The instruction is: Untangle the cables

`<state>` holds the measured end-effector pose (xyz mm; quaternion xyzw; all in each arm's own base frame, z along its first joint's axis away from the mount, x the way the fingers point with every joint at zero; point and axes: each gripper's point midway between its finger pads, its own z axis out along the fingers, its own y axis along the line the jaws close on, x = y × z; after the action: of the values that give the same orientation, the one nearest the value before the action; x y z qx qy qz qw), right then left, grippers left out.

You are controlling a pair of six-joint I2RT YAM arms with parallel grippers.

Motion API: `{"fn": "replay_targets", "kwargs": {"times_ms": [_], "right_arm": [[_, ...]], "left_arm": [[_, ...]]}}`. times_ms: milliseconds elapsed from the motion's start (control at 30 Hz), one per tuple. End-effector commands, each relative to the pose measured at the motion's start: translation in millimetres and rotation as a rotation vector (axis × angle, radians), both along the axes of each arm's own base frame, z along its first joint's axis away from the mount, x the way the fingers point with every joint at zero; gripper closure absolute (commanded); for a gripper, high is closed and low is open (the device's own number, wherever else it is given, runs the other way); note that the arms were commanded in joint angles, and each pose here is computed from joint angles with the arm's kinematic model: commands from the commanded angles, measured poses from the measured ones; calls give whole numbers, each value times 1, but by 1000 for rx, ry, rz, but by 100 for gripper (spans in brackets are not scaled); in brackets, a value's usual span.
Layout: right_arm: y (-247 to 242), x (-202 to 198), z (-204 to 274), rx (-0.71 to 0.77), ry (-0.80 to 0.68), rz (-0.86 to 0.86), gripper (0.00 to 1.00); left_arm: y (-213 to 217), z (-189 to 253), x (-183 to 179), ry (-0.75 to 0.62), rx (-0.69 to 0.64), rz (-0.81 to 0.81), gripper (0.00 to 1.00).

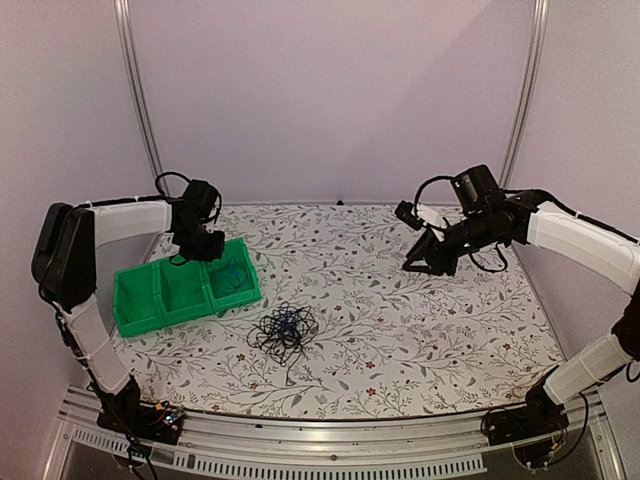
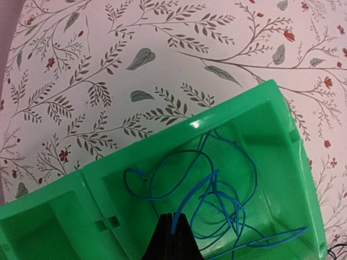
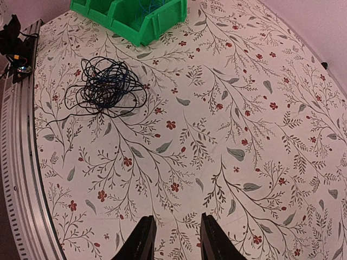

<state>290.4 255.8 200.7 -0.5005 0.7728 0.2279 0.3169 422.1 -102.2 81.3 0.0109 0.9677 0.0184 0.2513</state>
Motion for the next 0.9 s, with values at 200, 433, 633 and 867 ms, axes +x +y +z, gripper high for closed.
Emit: {"fn": "replay_targets", "kwargs": {"times_ms": [200, 433, 633, 867], "right_arm": [[3, 2, 7, 27, -18, 12, 67], [-1, -2, 4, 14, -18, 9, 67], [-1, -2, 6, 18, -24, 11, 67], [2, 3, 17, 23, -40, 19, 67]], "left_arm": [[-34, 8, 11, 6, 13, -93, 100], [-37, -6, 7, 76, 5, -77, 100], [-38, 4, 3, 81, -9, -81, 89], [-37, 57, 9, 5, 6, -54, 68]]}}
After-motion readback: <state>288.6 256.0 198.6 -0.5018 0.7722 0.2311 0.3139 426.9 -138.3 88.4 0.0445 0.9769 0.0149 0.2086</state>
